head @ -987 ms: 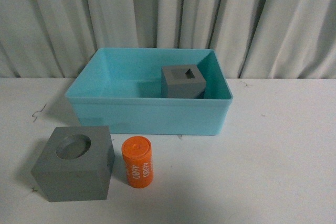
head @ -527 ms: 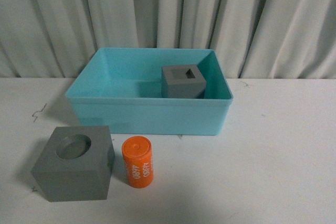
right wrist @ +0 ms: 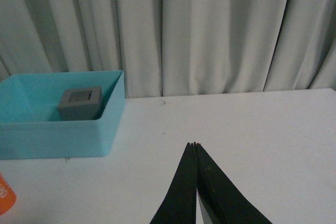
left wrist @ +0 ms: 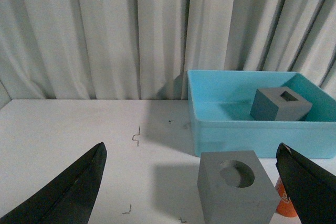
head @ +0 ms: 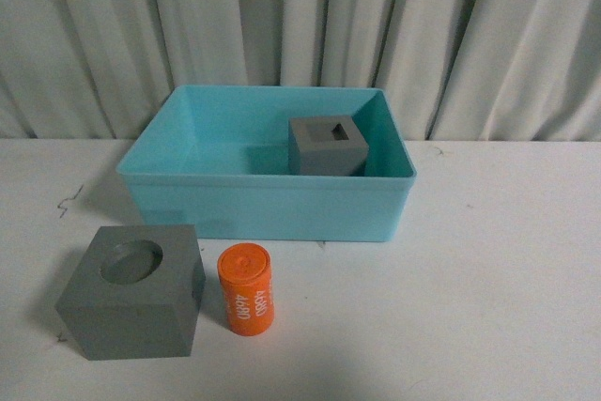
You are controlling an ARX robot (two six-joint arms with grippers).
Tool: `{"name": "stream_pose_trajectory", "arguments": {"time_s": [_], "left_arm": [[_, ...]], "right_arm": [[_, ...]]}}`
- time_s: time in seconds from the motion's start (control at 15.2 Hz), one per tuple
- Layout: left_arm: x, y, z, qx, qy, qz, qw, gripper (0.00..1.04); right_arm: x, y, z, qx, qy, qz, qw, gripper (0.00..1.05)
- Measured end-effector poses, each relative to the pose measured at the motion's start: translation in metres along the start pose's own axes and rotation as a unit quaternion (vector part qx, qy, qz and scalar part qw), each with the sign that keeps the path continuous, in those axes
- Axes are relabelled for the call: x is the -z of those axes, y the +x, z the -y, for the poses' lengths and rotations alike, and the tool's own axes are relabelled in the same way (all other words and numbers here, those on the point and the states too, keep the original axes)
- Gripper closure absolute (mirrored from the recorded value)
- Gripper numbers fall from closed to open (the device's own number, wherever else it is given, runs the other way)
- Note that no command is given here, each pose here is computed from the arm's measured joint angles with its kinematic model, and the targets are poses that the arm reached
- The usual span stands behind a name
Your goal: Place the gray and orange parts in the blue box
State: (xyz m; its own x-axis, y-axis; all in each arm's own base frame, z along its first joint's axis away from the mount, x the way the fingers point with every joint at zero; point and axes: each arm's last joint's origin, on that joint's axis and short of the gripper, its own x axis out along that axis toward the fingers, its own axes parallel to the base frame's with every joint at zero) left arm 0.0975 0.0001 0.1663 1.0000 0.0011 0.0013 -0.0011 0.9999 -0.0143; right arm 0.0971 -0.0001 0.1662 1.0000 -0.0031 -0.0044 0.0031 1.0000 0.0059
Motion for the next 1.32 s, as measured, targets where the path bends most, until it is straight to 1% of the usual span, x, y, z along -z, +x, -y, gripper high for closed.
{"name": "stream_pose_trajectory", "arguments": {"time_s": [0.13,0.33,0.39,0.46,0.53,0.59,0.66,0.79,0.86,0.99,1.12,1.32], "left_arm": [[0.000,0.000,0.000,0.000,0.000,-0.001,1.000,0.07],[0.000,0.000,0.000,0.000,0.000,0.000,1.000,0.07],[0.000,0.000,0.000,0.000,0.000,0.000,1.000,0.07],[0.000,0.000,0.000,0.000,0.000,0.000,1.000,0.07],[0.001,-0.001,0.001,0.019,-0.016,-0.112,0.993,0.07],[-0.006,0.009,0.006,0.031,-0.026,-0.251,0.967,0.07],[-0.018,0.030,0.016,0.053,-0.012,-0.284,0.957,0.07],[-0.030,0.070,0.040,0.083,0.011,-0.281,0.956,0.07],[-0.027,0.086,0.049,0.086,0.023,-0.285,0.954,0.07],[-0.011,0.109,0.067,0.098,0.054,-0.307,0.945,0.07],[-0.001,0.125,0.076,0.106,0.071,-0.321,0.938,0.07],[0.009,0.152,0.075,0.093,0.079,-0.331,0.936,0.07]], "right_arm": [[-0.001,0.000,0.000,0.000,-0.001,0.005,1.000,1.02],[-0.001,0.000,0.000,0.000,0.000,0.005,1.000,0.66],[-0.001,0.000,0.000,0.000,0.000,0.005,1.000,0.31],[-0.001,0.000,0.000,0.000,0.000,0.005,1.000,0.18],[-0.001,0.000,0.000,0.000,0.000,0.005,1.000,0.06],[-0.001,0.000,0.000,-0.002,0.000,0.005,1.000,0.06],[-0.001,0.000,0.000,-0.001,0.000,0.006,1.000,0.07],[-0.001,0.000,0.000,-0.001,0.000,0.006,1.000,0.06],[-0.001,0.000,0.000,-0.001,0.000,0.006,1.000,0.06],[-0.001,0.000,0.000,-0.001,0.000,0.006,1.000,0.06],[-0.001,0.000,0.000,-0.001,0.000,0.005,1.000,0.06],[-0.001,0.000,0.000,-0.001,0.000,0.005,1.000,0.06]]}}
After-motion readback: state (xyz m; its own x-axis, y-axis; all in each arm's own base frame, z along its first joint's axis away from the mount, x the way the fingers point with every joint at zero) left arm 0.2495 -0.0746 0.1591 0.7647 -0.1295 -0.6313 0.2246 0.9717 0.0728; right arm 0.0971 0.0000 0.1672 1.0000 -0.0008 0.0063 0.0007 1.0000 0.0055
